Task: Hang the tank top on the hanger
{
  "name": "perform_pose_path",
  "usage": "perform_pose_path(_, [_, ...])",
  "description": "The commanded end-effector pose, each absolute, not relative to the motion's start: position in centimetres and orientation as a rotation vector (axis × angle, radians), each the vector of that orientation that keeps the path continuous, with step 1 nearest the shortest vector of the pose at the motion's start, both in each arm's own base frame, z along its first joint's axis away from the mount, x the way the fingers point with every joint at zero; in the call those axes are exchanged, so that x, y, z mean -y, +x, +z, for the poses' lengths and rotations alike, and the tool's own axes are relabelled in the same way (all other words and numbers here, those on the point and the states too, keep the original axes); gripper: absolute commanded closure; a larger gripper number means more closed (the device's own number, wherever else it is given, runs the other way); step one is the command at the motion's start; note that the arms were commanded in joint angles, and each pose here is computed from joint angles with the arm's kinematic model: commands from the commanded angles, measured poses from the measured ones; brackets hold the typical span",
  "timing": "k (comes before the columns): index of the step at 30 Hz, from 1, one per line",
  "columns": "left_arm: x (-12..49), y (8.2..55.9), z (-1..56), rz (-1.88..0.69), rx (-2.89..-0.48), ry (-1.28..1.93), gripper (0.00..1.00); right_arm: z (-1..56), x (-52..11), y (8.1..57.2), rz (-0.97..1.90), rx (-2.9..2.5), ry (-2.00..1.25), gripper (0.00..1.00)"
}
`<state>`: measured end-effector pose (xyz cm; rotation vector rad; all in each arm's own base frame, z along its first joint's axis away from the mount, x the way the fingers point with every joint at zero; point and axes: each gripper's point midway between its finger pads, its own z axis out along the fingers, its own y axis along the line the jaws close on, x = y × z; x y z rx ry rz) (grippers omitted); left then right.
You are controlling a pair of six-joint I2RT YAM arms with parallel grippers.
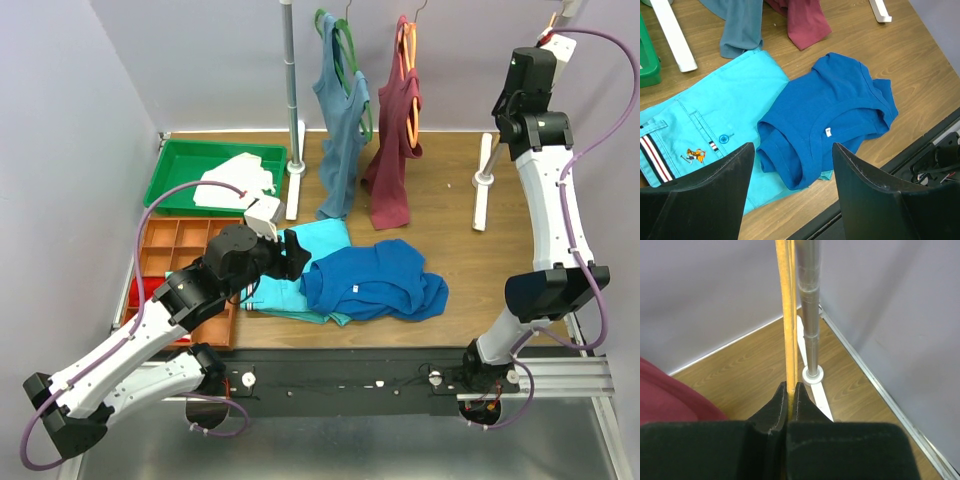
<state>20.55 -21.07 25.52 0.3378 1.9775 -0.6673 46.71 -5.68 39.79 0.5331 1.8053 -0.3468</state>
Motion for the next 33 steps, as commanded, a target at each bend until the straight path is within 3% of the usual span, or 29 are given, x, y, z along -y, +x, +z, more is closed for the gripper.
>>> perform_pose_path(1, [21.0, 20.5, 24.9, -0.665, -1.996, 0.344, 0.28, 44.2, 5.3, 45.0, -0.265, -1.723, 0.519, 0.99])
perform_pose_path(13, [21.0, 20.7, 24.7, -0.660, -2.002, 0.341, 0.28, 47.9, 2.3, 44.1, -0.070, -1.668, 0.409, 0.99])
perform_pose_path(22, [21.0, 20.9, 24.2, -0.654, -2.018, 0.339, 0.28, 44.2, 0.4, 41.8, 0.044, -1.779, 0.398, 0.99])
perform_pose_path(33, [21.6, 21.1, 23.0, -0.651, -2.063, 0.354, 0.28, 39.9, -1.9, 34.1, 0.190, -1.889, 0.329, 0.99])
